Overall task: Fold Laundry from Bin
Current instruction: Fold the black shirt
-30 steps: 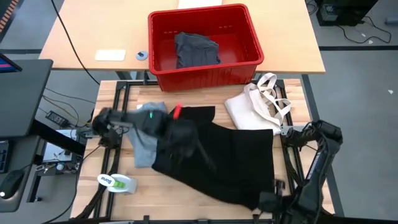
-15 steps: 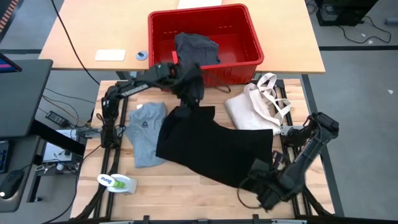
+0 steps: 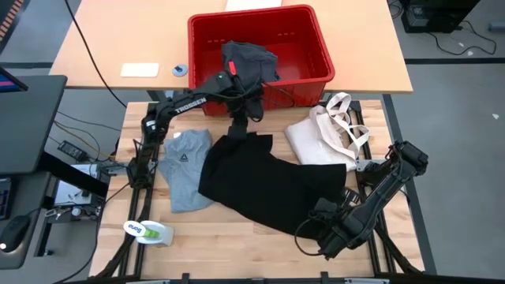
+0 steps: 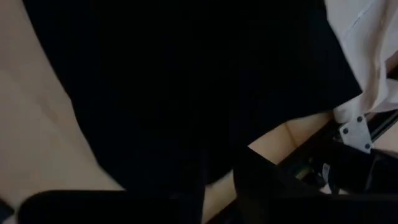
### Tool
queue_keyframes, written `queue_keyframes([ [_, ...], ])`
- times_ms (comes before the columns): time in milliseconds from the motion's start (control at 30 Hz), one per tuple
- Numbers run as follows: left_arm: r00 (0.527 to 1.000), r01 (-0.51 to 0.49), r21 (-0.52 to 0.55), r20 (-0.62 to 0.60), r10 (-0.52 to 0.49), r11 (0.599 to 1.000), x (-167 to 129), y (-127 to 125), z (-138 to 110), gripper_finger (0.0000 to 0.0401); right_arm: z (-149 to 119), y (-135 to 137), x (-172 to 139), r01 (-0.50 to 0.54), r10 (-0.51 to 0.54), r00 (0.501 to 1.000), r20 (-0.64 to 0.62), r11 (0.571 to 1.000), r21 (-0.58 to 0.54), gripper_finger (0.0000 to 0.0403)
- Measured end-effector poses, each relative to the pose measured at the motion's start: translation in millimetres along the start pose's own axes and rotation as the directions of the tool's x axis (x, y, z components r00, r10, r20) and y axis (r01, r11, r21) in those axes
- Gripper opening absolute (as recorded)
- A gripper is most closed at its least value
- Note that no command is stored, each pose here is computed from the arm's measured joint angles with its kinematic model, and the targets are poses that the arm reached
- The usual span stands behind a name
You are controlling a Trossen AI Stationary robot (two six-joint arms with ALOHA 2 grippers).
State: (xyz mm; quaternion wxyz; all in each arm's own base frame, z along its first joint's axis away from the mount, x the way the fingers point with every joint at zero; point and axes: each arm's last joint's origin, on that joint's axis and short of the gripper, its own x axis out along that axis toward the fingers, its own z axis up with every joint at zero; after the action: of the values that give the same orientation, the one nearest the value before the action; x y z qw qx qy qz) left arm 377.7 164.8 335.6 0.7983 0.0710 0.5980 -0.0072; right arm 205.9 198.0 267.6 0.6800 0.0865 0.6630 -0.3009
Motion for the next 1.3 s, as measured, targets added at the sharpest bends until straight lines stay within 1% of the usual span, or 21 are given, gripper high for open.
queue_keyframes([
  [167, 0.999, -0.029, -0.027, 0.036, 0.030, 0.999, -7.7, 7.3, -2.7, 0.0253, -1.5, 0.3, -0.1, -0.007, 0.007, 1.000, -0.030, 1.000, -0.006, 0.0141],
  [233, 0.996, -0.047, -0.061, 0.066, 0.051, 0.997, -20.1, 6.9, -4.1, 0.0281, -1.5, 0.3, -0.1, -0.007, 0.007, 1.000, -0.030, 1.000, -0.014, 0.0153],
  [300, 0.994, -0.043, -0.093, 0.091, 0.052, 0.995, -34.7, 0.9, -6.8, 0.0293, -1.5, 0.3, -0.1, -0.010, 0.009, 0.999, -0.041, 1.000, -0.029, 0.0159],
  [367, 0.996, -0.005, -0.088, 0.093, 0.013, 0.996, -44.7, -14.6, -6.7, 0.0294, -1.8, 0.4, -0.1, -0.013, 0.011, 0.999, -0.051, 0.999, -0.035, 0.0160],
  [433, 0.999, 0.045, -0.065, 0.033, -0.043, 0.997, -47.4, -38.9, -5.0, 0.0289, -1.8, 0.8, -0.2, -0.010, 0.009, 1.000, -0.019, 0.999, -0.038, 0.0160],
  [500, 0.996, 0.089, -0.038, -0.019, -0.090, 0.995, -45.3, -64.8, 0.2, 0.0281, -2.9, 3.3, -1.0, -0.012, 0.016, 0.997, 0.075, 0.999, -0.046, 0.0160],
  [567, 0.993, 0.114, 0.000, -0.034, -0.114, 0.993, -36.8, -95.0, 8.5, 0.0272, -3.0, 9.5, -2.3, -0.048, 0.058, 0.980, 0.188, 0.997, -0.060, 0.0160],
  [600, 0.988, 0.133, 0.037, -0.083, -0.130, 0.990, -32.2, -111.3, 7.3, 0.0267, -3.4, 12.5, -3.0, -0.064, 0.078, 0.968, 0.240, 0.996, -0.068, 0.0160],
  [633, 0.984, 0.137, 0.084, -0.126, -0.126, 0.987, -26.3, -129.1, 7.3, 0.0263, -4.5, 14.6, -3.6, -0.070, 0.088, 0.954, 0.288, 0.995, -0.072, 0.0160],
  [700, 0.978, 0.103, 0.168, -0.196, -0.069, 0.980, -13.3, -160.9, 4.7, 0.0252, -7.3, 18.9, -4.9, -0.092, 0.114, 0.923, 0.367, 0.993, -0.076, 0.0160],
  [767, 0.959, 0.095, 0.206, -0.282, -0.034, 0.974, 1.7, -188.3, -4.9, 0.0240, -10.7, 22.2, -2.9, -0.105, 0.129, 0.903, 0.409, 0.991, -0.081, 0.0160],
  [800, 0.954, 0.097, 0.217, -0.300, -0.028, 0.971, 8.3, -199.9, -9.1, 0.0233, -13.6, 23.1, -0.5, -0.104, 0.127, 0.896, 0.425, 0.992, -0.077, 0.0160],
  [833, 0.958, 0.092, 0.216, -0.285, -0.027, 0.972, 10.2, -209.8, -13.5, 0.0227, -16.3, 23.8, 2.6, -0.101, 0.121, 0.884, 0.452, 0.993, -0.069, 0.0160],
  [900, 0.963, 0.113, 0.186, -0.264, -0.061, 0.976, 9.5, -225.9, -28.1, 0.0213, -20.7, 28.7, 10.5, -0.129, 0.139, 0.845, 0.516, 0.990, -0.056, 0.0160],
  [933, 0.969, 0.123, 0.163, -0.234, -0.083, 0.979, 6.4, -231.5, -36.6, 0.0206, -23.4, 32.2, 15.1, -0.149, 0.158, 0.827, 0.540, 0.987, -0.060, 0.0160],
  [1000, 0.982, 0.126, 0.103, -0.154, -0.110, 0.987, 1.2, -238.6, -54.7, 0.0192, -26.8, 37.3, 23.7, -0.172, 0.185, 0.810, 0.557, 0.982, -0.076, 0.0159],
  [1100, 0.993, 0.116, -0.082, 0.013, -0.116, 0.990, -11.0, -232.8, -84.5, 0.0178, -27.9, 43.8, 33.8, -0.232, 0.232, 0.792, 0.565, 0.970, -0.072, 0.0159],
  [1133, 0.991, 0.117, -0.160, 0.080, -0.105, 0.980, -13.8, -229.6, -92.7, 0.0175, -27.7, 46.0, 36.1, -0.252, 0.248, 0.783, 0.571, 0.965, -0.074, 0.0159],
  [1200, 0.979, 0.138, -0.329, 0.188, -0.079, 0.934, -13.0, -222.2, -107.2, 0.0172, -25.4, 51.3, 38.7, -0.295, 0.284, 0.751, 0.596, 0.952, -0.082, 0.0159],
  [1233, 0.976, 0.146, -0.403, 0.210, -0.064, 0.903, -9.0, -219.1, -114.1, 0.0172, -24.1, 53.5, 39.8, -0.308, 0.295, 0.733, 0.613, 0.947, -0.087, 0.0159],
  [1300, 0.983, 0.138, -0.524, 0.179, -0.049, 0.840, 3.1, -213.0, -131.3, 0.0171, -22.6, 57.7, 40.5, -0.330, 0.320, 0.698, 0.641, 0.938, -0.108, 0.0159],
])
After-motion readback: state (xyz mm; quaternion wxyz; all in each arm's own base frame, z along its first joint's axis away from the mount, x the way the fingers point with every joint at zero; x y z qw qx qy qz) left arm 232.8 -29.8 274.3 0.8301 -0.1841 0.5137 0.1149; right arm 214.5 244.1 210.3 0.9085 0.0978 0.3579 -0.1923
